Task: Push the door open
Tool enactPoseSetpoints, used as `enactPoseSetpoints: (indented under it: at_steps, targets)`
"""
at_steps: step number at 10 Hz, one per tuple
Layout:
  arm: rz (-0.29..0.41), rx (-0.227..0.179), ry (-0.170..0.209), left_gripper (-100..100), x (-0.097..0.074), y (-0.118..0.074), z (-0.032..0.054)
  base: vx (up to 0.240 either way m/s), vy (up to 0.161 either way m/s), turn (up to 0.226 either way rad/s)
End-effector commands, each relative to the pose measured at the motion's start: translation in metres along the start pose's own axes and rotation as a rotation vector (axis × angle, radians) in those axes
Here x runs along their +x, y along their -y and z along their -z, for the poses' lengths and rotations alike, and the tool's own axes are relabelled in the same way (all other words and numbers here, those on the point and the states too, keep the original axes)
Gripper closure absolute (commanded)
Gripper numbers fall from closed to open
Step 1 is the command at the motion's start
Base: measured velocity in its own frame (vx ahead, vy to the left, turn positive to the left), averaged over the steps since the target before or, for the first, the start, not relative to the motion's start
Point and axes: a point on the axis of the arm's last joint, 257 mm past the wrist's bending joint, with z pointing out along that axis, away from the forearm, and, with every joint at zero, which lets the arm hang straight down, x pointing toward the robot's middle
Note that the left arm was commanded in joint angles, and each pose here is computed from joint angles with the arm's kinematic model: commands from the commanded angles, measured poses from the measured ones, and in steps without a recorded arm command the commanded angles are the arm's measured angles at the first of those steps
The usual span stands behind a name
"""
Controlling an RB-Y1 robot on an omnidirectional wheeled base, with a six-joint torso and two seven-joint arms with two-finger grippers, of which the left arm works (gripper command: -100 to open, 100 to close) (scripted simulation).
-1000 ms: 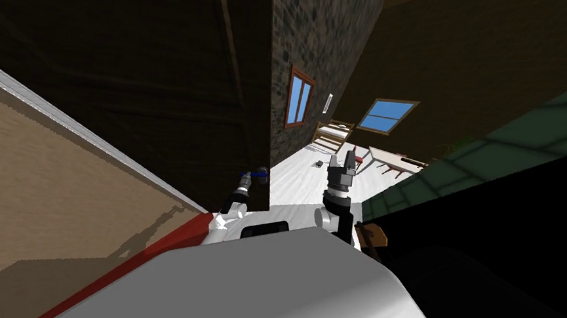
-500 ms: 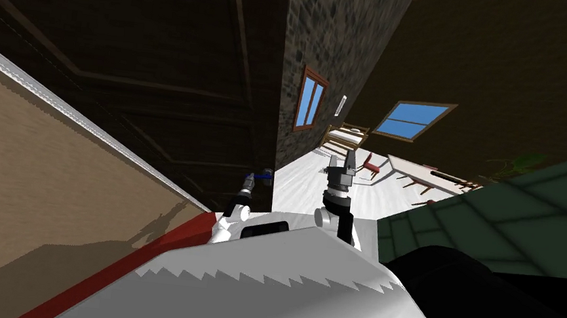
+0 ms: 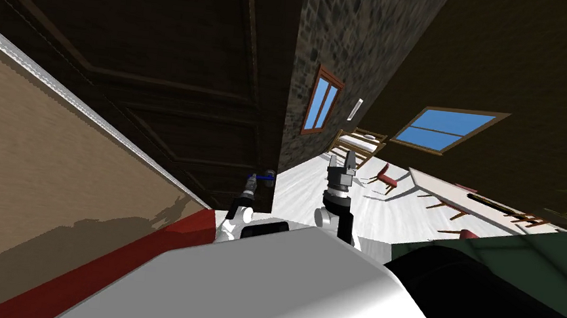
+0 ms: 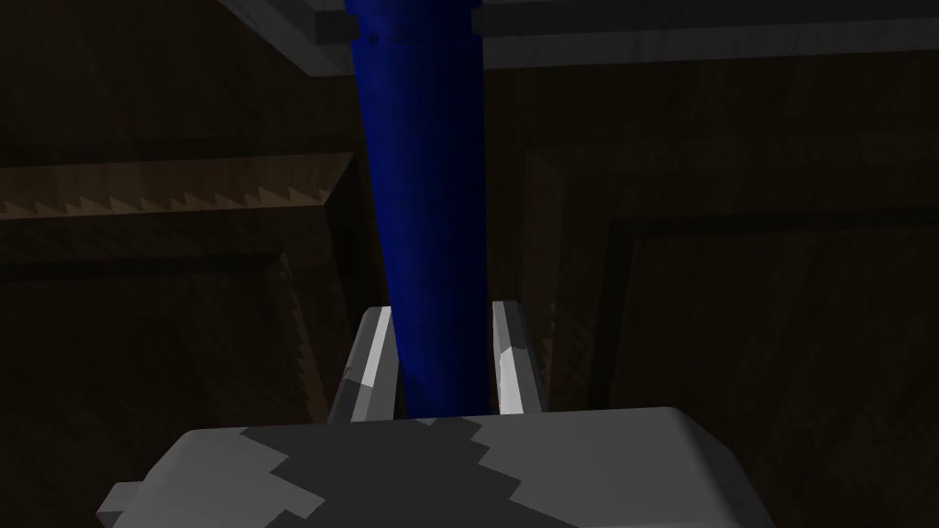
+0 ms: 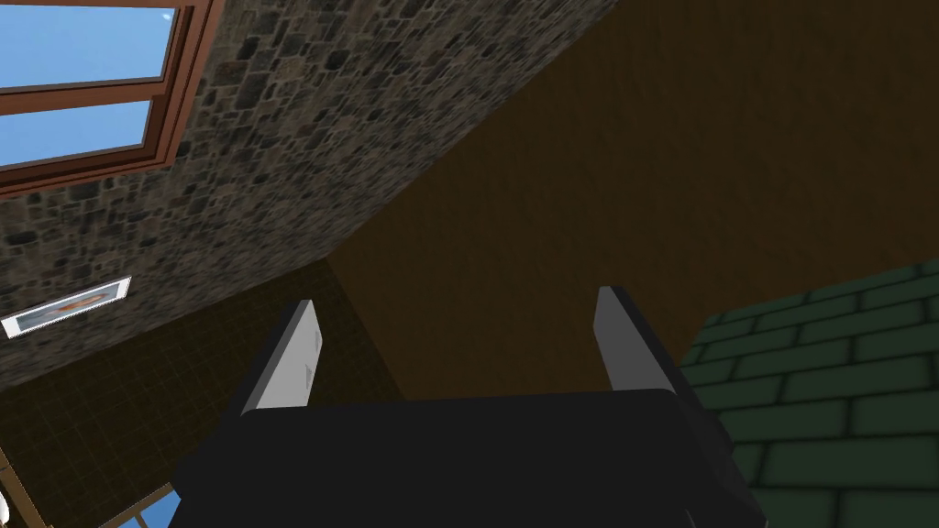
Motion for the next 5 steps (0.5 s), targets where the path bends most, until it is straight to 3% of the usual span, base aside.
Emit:
enactPoseSetpoints:
  at_steps: [1,2,3,5]
  targets:
    - [0.0,0.0,0.0,100,0.0,0.0,0.0,0.032,-0.048,0.064]
    - [-0.025,0.0,0.019,100,-0.018,-0.002,-0.001,0.12,-0.003,0.07]
    - [-0.03,-0.001,0.023,100,-0.022,-0.002,-0.0013,0.166,-0.02,0.045]
    - [-0.047,-0.004,0.042,100,-0.038,-0.004,-0.003,0.197,-0.095,0.073]
